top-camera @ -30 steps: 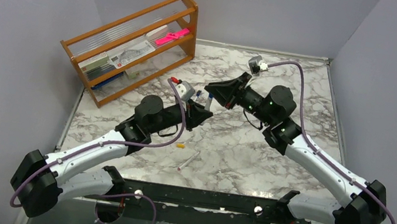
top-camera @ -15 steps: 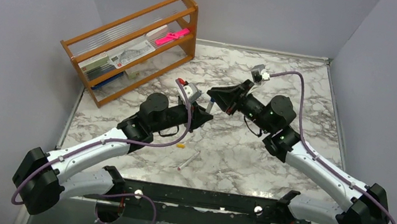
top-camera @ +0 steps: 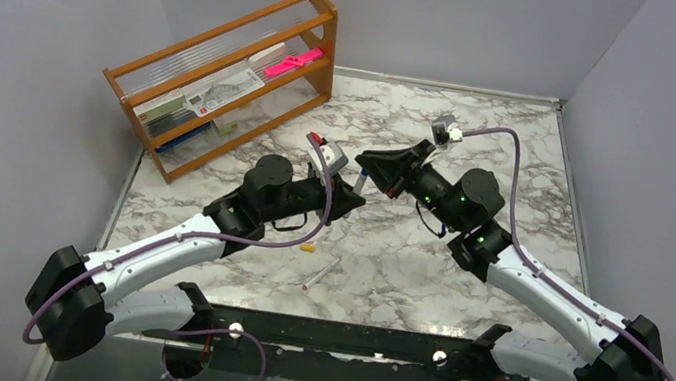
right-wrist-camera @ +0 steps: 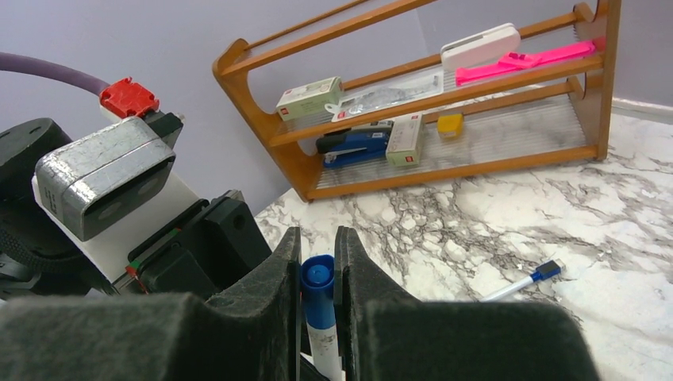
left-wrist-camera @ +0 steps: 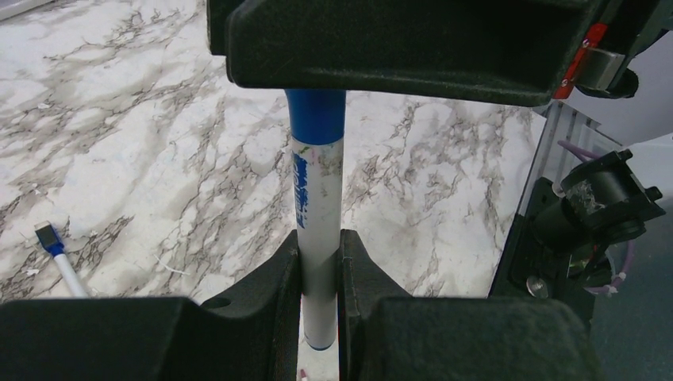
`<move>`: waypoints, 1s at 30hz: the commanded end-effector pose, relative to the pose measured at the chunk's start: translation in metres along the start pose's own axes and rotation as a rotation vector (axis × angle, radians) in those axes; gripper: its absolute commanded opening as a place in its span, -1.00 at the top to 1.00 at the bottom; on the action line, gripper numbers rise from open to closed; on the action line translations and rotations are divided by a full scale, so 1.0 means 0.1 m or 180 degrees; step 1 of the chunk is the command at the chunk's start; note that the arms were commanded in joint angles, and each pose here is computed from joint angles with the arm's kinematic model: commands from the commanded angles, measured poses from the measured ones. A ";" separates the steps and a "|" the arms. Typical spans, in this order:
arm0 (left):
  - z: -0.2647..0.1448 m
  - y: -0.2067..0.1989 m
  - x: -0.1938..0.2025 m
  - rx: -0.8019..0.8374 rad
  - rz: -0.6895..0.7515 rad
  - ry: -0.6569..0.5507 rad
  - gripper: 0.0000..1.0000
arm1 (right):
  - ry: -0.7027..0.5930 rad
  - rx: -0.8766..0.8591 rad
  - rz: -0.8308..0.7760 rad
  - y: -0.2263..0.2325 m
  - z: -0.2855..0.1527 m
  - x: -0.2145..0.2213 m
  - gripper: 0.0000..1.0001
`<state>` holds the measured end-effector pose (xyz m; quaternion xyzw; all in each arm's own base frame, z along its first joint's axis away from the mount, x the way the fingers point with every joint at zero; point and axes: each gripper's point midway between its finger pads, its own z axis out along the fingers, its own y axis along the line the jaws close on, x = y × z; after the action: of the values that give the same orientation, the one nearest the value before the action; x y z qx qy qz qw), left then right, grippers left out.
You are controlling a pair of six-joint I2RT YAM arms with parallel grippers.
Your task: Insert the pens into the pen caps
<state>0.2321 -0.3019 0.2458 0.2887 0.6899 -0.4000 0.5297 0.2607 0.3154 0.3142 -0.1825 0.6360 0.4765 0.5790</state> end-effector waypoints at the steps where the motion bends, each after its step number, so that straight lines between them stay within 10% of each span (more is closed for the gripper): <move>1: -0.30 -0.16 -1.48 0.0031 0.0365 -0.1581 1.00 | 0.1386 0.0038 0.0507 0.12 -0.33 1.11 0.90; 10: -0.41 -0.01 -0.60 -0.0085 -0.0111 -0.1151 1.00 | 0.0356 0.0448 0.0248 0.07 -0.23 0.11 0.01; 30: 0.60 1.43 0.40 -0.1893 -0.0037 0.1044 1.00 | 0.0561 0.1162 0.0259 -0.35 -0.83 0.51 0.03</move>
<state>0.3529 -0.2898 0.2033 0.1622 0.8109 -0.2060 0.5231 0.2314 0.2514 0.2596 -0.0930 0.7484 0.3711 0.5417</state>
